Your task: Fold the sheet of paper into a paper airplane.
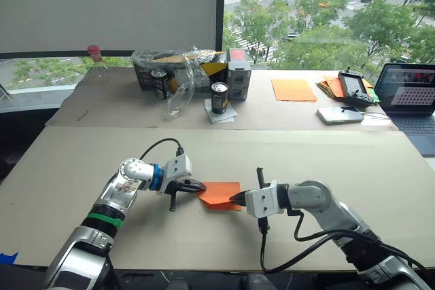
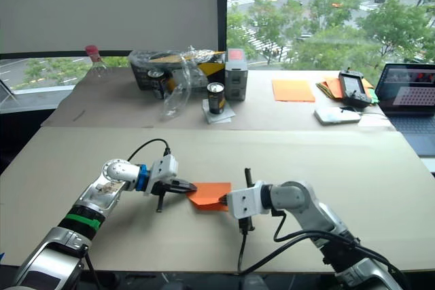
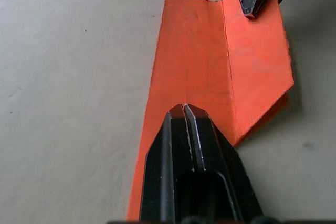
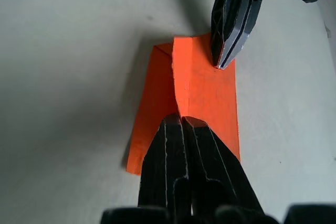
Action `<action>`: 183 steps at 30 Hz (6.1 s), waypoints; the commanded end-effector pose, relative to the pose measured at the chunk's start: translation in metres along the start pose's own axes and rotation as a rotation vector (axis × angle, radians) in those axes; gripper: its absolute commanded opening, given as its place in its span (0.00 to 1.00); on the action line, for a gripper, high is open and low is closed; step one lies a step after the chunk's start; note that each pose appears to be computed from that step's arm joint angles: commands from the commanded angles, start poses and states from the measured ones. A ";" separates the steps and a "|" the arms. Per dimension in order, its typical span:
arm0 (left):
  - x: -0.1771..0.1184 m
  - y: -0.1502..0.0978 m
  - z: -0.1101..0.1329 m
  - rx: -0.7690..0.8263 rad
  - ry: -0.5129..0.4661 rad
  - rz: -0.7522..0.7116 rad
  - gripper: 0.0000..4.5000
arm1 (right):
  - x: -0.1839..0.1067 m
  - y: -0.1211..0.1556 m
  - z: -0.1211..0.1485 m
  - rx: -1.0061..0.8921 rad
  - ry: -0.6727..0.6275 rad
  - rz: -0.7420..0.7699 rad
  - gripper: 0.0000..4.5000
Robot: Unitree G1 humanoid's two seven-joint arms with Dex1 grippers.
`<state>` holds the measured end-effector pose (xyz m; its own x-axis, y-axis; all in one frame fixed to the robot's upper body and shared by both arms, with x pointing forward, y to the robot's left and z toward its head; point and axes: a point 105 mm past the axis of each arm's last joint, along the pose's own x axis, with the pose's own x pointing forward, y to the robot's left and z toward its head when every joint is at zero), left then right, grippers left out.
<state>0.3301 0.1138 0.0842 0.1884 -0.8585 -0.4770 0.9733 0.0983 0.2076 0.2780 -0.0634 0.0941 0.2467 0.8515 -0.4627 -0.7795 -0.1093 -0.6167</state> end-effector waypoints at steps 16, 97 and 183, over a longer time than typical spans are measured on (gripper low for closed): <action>0.009 -0.030 -0.005 -0.099 0.058 -0.162 0.00 | -0.007 -0.012 0.010 0.682 -0.147 0.034 0.01; 0.020 -0.030 -0.001 -0.182 -0.087 -0.045 0.00 | 0.007 -0.024 -0.004 0.725 -0.081 -0.255 0.33; 0.027 -0.028 -0.030 -0.115 0.002 -0.009 0.00 | -0.025 -0.017 -0.022 0.504 -0.046 -0.370 0.02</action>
<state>0.3204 0.0992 0.0604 0.2140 -0.8825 -0.4188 0.9733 0.1562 0.1680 0.2976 -0.1043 0.0881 0.5498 0.7860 -0.2827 -0.8241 0.4552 -0.3371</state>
